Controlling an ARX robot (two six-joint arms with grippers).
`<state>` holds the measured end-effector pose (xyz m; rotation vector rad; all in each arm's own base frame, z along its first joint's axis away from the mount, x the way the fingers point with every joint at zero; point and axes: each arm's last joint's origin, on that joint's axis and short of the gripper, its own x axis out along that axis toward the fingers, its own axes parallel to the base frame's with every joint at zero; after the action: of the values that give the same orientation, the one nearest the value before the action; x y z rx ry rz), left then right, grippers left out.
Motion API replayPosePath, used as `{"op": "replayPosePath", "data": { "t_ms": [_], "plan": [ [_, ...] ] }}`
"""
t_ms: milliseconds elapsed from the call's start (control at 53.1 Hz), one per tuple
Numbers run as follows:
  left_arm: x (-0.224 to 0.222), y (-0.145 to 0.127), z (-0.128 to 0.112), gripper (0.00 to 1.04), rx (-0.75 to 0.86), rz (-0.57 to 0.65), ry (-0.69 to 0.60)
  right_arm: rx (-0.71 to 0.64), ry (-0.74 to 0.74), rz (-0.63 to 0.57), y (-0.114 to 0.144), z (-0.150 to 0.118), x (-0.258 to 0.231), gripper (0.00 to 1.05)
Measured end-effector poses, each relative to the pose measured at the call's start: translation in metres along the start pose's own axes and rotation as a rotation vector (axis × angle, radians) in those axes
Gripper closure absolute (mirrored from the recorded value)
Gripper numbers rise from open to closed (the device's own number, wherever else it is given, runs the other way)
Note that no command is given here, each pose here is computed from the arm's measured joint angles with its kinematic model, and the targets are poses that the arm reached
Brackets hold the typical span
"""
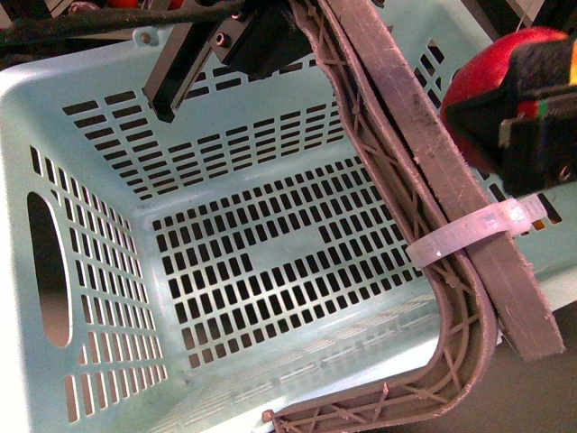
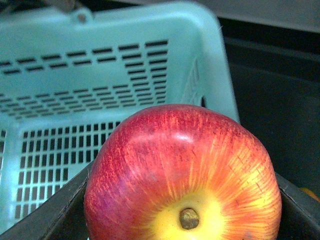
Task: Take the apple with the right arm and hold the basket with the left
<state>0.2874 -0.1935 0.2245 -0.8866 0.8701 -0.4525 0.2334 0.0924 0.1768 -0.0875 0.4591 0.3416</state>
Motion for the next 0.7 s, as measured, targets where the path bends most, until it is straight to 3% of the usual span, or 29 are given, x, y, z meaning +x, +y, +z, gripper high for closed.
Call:
{"op": "replayPosePath", "data": {
  "t_ms": [38,188,376,602,640,696],
  "plan": [
    [0.000,0.000,0.000,0.90,0.000,0.000,0.000,-0.004,0.007,0.003,0.002,-0.002,0.001,0.25],
    [0.000,0.000,0.000,0.90,0.001,0.000,0.000,-0.005,-0.004,-0.022,0.002,-0.002,0.001,0.07],
    [0.001,0.001,0.000,0.90,0.009,0.008,-0.003,0.053,-0.061,-0.147,-0.016,0.006,-0.010,0.09],
    [0.000,0.000,0.000,0.90,0.010,0.007,-0.004,0.144,-0.135,-0.510,-0.047,0.002,-0.052,0.09],
    [0.000,0.000,0.000,0.90,0.010,0.006,-0.002,0.150,-0.146,-0.518,-0.048,-0.002,-0.055,0.09],
    [0.000,0.000,0.000,0.90,0.009,0.005,0.000,0.136,-0.280,-0.414,-0.050,-0.007,-0.058,0.19]
  ]
}}
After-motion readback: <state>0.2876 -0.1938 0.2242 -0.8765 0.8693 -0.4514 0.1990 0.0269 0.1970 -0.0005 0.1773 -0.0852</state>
